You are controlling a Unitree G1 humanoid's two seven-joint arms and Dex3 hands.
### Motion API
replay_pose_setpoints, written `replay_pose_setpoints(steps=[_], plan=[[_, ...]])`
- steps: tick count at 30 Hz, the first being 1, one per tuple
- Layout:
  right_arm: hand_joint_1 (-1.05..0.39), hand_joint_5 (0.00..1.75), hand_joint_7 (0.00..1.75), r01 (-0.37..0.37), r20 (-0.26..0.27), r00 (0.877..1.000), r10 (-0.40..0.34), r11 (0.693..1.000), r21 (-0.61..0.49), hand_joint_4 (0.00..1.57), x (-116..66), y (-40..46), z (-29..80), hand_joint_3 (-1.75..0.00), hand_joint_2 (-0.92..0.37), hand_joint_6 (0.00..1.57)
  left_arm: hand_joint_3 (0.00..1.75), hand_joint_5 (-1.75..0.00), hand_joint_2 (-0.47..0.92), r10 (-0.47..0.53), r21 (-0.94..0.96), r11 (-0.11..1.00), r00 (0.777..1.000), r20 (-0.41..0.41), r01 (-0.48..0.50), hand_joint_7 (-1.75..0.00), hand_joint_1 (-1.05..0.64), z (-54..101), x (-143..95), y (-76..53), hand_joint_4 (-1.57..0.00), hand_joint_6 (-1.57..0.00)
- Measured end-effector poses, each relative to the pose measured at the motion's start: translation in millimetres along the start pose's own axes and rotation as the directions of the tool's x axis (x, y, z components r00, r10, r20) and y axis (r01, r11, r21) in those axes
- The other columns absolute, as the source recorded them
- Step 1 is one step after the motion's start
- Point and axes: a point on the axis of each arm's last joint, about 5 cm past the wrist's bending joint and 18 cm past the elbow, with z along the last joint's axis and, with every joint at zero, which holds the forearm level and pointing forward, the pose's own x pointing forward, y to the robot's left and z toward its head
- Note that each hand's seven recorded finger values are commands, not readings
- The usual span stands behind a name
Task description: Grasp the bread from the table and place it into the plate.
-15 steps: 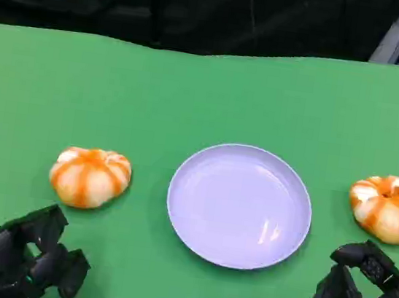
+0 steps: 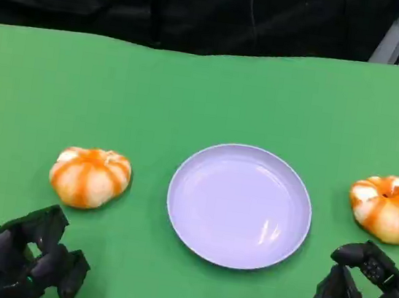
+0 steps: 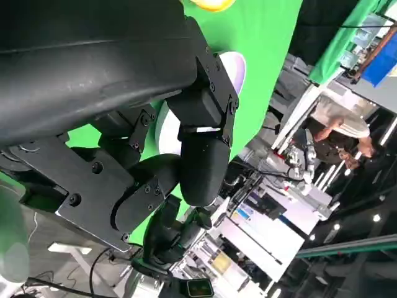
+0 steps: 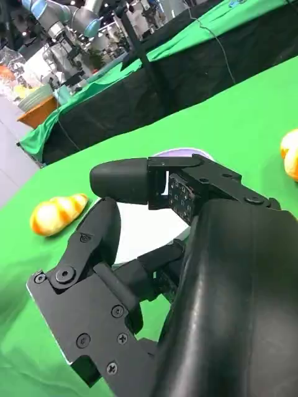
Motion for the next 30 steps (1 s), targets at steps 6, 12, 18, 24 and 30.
replay_pose_setpoints(steps=[6,12,18,24,30], plan=[[-0.16,1.74,1.37,-0.001,-0.003,1.000,0.001,1.000,0.001,0.84,0.1,0.2,0.0,-1.04,-0.54,0.86,0.66,-1.22,0.67,0.099,0.255,0.959,0.989,0.107,-0.124,-0.75,-0.27,2.5,1.9,-11.2,-0.73,-0.89],[-0.16,1.74,1.38,-0.004,-0.004,1.000,0.004,1.000,0.002,0.83,0.6,0.9,-0.2,-1.03,-0.55,0.84,0.22,-0.18,0.91,0.229,0.610,0.750,0.966,0.119,-0.254,-0.03,-0.78,7.0,6.2,-21.3,-0.34,-0.52],[-0.16,1.74,1.39,-0.010,-0.007,1.000,0.010,1.000,0.001,0.83,1.2,2.1,-0.8,-1.01,-0.57,0.84,0.20,-0.09,0.92,0.347,0.925,0.231,0.914,0.210,-0.300,0.00,-0.86,19.4,17.5,-32.3,-0.31,-0.48],[-0.15,1.75,1.40,-0.006,-0.007,1.000,0.006,1.000,0.000,0.83,1.1,2.1,-0.8,-1.02,-0.56,0.83,0.19,-0.06,0.92,0.088,0.892,-0.367,0.944,0.317,-0.265,0.00,-0.87,47.8,41.4,-46.1,-0.28,-0.46],[-0.16,1.74,1.39,0.005,-0.006,1.000,-0.005,1.000,-0.006,0.83,0.4,1.7,-0.3,-1.02,-0.56,0.83,0.09,-0.02,0.92,0.043,0.860,-0.452,0.957,0.286,-0.237,0.00,-0.88,54.1,60.3,-53.1,-0.22,-0.44]])
